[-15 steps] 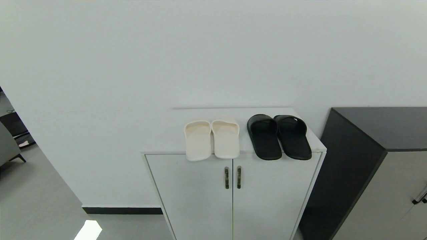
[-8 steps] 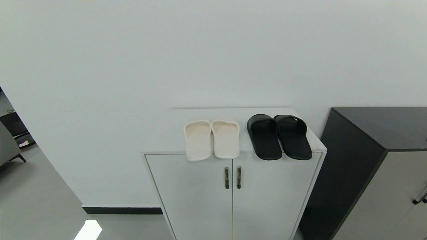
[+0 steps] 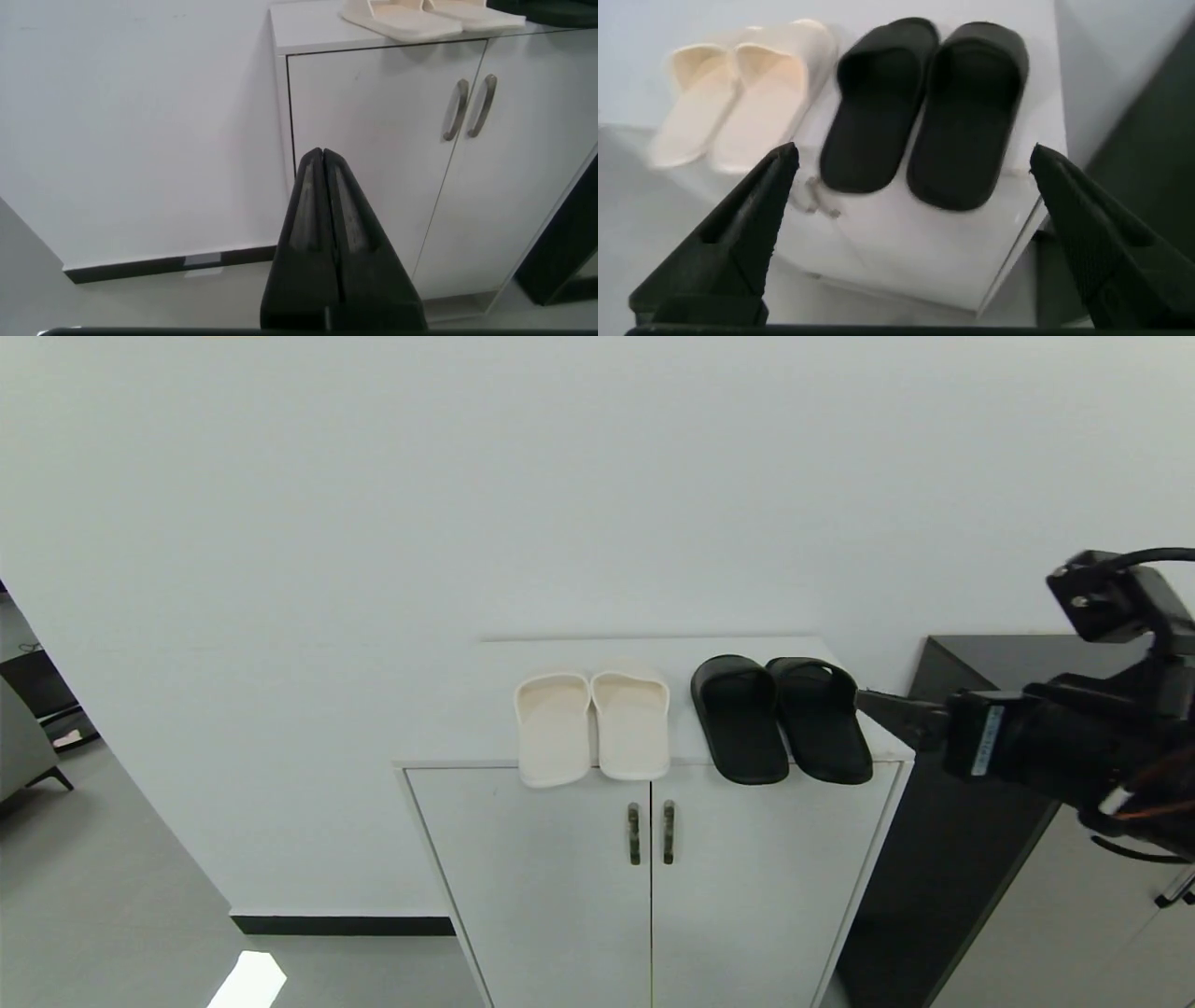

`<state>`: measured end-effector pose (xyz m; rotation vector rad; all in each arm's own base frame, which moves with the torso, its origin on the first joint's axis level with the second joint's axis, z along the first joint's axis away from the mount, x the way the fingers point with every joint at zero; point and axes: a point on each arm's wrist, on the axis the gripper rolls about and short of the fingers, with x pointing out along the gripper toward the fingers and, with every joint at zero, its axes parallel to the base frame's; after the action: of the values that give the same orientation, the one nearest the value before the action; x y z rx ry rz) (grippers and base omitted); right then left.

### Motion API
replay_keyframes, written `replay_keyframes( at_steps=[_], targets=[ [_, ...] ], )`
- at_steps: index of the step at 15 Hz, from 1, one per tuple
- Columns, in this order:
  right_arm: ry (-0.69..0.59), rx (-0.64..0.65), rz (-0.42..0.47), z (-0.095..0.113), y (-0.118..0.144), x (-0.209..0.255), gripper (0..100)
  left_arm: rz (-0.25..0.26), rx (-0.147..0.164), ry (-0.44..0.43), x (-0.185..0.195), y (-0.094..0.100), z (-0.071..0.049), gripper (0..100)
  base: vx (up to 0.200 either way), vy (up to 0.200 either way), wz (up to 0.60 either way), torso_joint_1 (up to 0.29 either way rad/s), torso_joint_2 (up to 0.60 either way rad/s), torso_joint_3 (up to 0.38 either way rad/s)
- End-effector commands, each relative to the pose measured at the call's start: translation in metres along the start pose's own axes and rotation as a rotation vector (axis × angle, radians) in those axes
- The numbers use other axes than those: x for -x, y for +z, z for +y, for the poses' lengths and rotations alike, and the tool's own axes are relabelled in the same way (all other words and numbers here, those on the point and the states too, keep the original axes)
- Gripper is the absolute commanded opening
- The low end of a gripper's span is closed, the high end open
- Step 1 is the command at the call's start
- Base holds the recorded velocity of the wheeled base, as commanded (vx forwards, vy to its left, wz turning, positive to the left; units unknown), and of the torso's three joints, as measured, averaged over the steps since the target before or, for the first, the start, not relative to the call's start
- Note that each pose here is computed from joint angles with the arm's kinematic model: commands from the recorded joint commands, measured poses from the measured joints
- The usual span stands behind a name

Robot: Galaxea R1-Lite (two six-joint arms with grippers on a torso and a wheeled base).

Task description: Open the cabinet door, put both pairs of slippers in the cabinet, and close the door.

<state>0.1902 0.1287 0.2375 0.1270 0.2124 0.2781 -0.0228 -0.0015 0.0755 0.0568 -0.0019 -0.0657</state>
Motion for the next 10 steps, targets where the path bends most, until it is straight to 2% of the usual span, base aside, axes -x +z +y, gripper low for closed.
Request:
replay_keyframes(
  at_steps=[1,5,10],
  targets=[
    [-0.022,0.022,0.056,0.014,-0.014,-0.047,100,0.002,0.0,0.0,0.0,0.0,0.0,0,0.0,0.0,0.0,0.0,0.0,0.0],
    [-0.075,0.021,0.035,0.023,-0.012,-0.09,100,0.003,0.003,0.001,0.0,0.0,0.0,0,0.0,0.0,0.0,0.0,0.0,0.0],
    [-0.116,0.061,0.061,0.018,-0.02,-0.125,100,0.002,0.005,0.001,0.0,0.0,0.0,0,0.0,0.0,0.0,0.0,0.0,0.0]
  ],
)
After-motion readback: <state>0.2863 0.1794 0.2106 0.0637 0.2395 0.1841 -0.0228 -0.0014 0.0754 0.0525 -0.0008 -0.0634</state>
